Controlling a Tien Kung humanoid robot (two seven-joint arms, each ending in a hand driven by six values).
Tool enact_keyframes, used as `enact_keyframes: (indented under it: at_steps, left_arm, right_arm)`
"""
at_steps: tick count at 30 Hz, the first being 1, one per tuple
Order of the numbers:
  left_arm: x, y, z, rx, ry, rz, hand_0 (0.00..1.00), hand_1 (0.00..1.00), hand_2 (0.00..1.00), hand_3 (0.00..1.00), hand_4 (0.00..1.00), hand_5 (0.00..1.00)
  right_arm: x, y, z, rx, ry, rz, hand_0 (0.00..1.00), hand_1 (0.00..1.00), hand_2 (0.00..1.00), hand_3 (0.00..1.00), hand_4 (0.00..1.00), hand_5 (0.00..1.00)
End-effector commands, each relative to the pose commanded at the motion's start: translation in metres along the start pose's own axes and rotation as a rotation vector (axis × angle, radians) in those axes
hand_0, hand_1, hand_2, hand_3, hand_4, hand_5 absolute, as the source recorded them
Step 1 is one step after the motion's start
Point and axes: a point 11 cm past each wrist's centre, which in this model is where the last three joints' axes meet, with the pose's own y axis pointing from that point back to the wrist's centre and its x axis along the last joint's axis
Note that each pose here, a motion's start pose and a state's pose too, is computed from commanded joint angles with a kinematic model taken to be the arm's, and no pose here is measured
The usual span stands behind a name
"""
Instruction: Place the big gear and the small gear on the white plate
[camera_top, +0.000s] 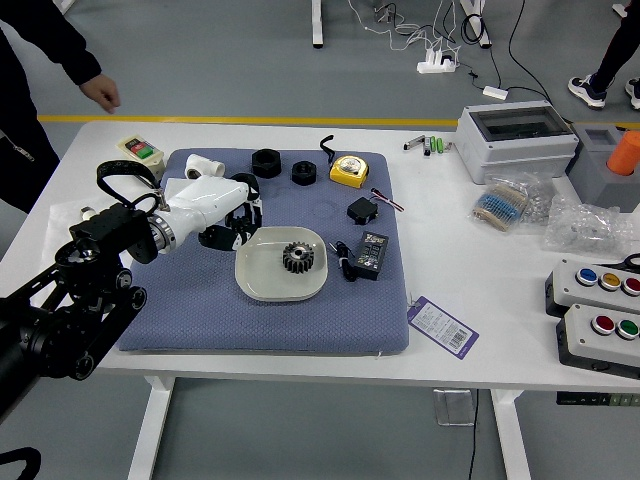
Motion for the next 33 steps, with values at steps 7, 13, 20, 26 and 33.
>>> enact_keyframes:
  at_steps: [7, 13, 20, 26, 33]
  left_arm:
    - [-0.017, -0.004, 0.011, -0.019, -0.022, -0.072, 0.272, 0.291, 0.342, 0.404, 0.002, 0.002]
    - [-0.031, -0.004, 0.005, 0.0, -0.017, -0.113, 0.289, 0.339, 0.402, 0.479, 0.481, 0.002]
    - [-0.036, -0.002, -0.001, 0.017, -0.011, -0.112, 0.377, 0.487, 0.57, 0.661, 0.998, 0.349]
    - [-0.039, -0.001, -0.001, 0.016, 0.016, -0.12, 0.401, 0.523, 0.633, 0.723, 0.998, 0.447]
    - [-0.038, 0.0, 0.002, 0.002, 0.035, -0.103, 0.403, 0.537, 0.638, 0.731, 0.998, 0.467]
  right_arm:
    - [0.0, 0.0, -0.002, 0.004, -0.002, 0.001, 0.688, 0.707, 0.756, 0.57, 0.787, 0.644]
    - [0.0, 0.0, -0.002, 0.005, -0.002, 0.001, 0.687, 0.708, 0.756, 0.57, 0.787, 0.644]
    - [0.001, 0.0, 0.0, 0.002, -0.001, 0.004, 0.688, 0.706, 0.756, 0.57, 0.788, 0.644]
    - [0.002, 0.0, 0.001, -0.001, 0.002, 0.006, 0.689, 0.707, 0.756, 0.57, 0.788, 0.644]
    - [0.004, -0.001, 0.003, -0.003, 0.006, 0.009, 0.689, 0.707, 0.756, 0.57, 0.788, 0.644]
